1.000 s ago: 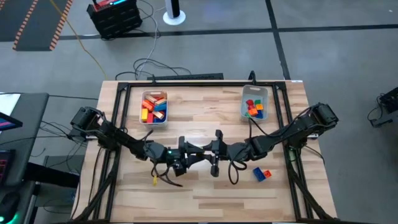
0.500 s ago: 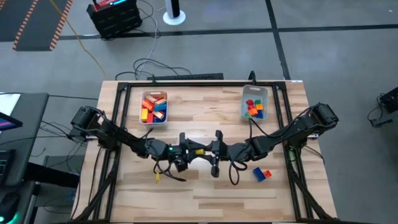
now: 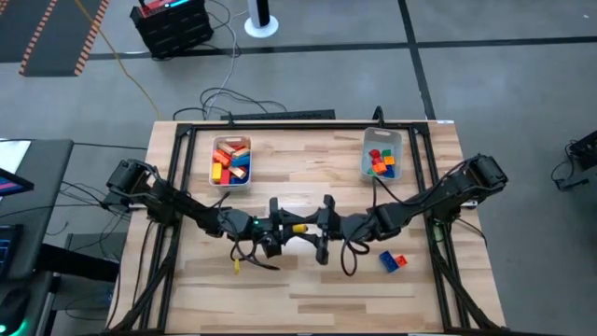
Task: Sort blocks by size
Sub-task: Put the small yellow block into the gray bin
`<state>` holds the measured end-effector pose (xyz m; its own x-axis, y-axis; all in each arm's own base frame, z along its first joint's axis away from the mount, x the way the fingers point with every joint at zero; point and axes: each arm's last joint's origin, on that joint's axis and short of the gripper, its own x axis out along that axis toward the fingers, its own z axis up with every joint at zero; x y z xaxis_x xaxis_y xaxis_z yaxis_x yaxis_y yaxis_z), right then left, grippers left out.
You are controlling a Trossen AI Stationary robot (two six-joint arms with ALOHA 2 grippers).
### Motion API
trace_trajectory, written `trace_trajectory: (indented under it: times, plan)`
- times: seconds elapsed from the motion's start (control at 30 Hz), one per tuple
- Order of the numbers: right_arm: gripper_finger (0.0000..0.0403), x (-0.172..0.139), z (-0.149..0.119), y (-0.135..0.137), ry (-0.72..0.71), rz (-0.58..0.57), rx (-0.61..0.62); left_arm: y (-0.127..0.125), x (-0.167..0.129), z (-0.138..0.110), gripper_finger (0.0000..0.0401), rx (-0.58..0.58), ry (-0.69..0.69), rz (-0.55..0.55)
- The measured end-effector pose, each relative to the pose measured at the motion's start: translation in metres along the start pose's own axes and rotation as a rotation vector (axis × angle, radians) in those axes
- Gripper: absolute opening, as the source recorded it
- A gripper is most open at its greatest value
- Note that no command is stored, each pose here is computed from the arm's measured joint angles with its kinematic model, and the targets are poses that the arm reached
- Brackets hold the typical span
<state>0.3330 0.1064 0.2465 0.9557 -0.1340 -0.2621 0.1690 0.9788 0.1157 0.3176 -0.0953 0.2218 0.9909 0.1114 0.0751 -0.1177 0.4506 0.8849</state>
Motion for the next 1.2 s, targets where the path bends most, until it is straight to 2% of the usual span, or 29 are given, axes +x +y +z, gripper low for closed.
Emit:
trace_trajectory:
  times: [0.13,0.23,0.33,0.57,0.9,1.2]
  plan:
    - [0.0225,0.001,0.001,-0.004,-0.002,-0.017,0.015,0.001,0.001,-0.003,0.0119,-0.086,0.013,0.006]
    - [0.0225,0.003,0.002,-0.008,-0.005,-0.039,0.033,0.002,0.003,-0.007,0.0101,-0.165,0.029,0.009]
    - [0.0219,0.003,0.002,-0.010,-0.001,-0.045,0.034,0.001,0.003,-0.009,0.0090,-0.184,0.044,-0.005]
    - [0.0212,0.004,0.002,-0.010,0.005,-0.048,0.034,0.000,0.003,-0.010,0.0087,-0.212,0.064,-0.004]
    - [0.0227,0.003,0.002,-0.012,0.007,-0.062,0.026,0.002,0.004,-0.014,0.0085,-0.303,0.105,0.023]
    - [0.0232,-0.021,0.021,-0.017,0.015,-0.063,0.014,0.006,0.007,-0.021,0.0085,-0.341,0.140,0.050]
